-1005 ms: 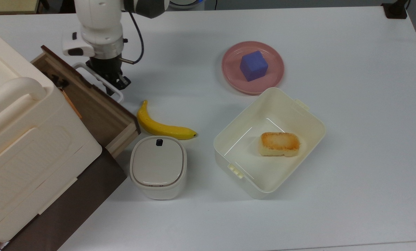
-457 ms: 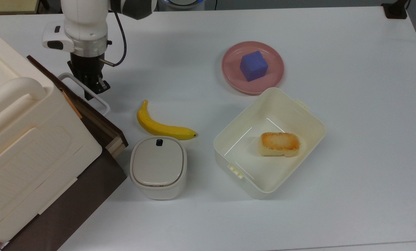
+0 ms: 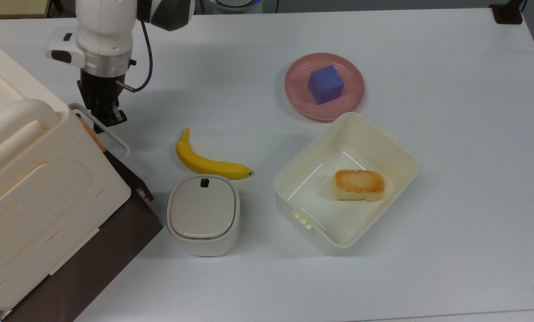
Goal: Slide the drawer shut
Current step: 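Push the drawer front inward into the brown cabinet with the gripper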
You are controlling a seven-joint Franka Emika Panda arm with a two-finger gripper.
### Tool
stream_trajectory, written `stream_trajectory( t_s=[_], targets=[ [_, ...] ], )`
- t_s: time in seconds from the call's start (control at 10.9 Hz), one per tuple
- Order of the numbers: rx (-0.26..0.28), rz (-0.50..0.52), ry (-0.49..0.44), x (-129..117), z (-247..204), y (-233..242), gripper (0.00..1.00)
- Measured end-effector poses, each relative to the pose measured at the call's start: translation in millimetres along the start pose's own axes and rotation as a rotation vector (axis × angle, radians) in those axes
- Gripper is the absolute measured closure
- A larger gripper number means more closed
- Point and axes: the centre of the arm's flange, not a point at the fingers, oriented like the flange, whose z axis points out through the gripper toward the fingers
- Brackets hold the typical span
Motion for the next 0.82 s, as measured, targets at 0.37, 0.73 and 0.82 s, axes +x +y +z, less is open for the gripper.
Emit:
stream_trajectory(
  t_s=[0.37,0.73,0.82],
  targets=[
    [0.041,0.082,0.052,14.5,-5.3,6.3,0.99],
    [-0.001,-0.016,0.032,11.6,-1.7,8.0,0.99],
    [-0.041,-0.091,-0.009,7.2,-2.4,6.9,0.99]
  ],
)
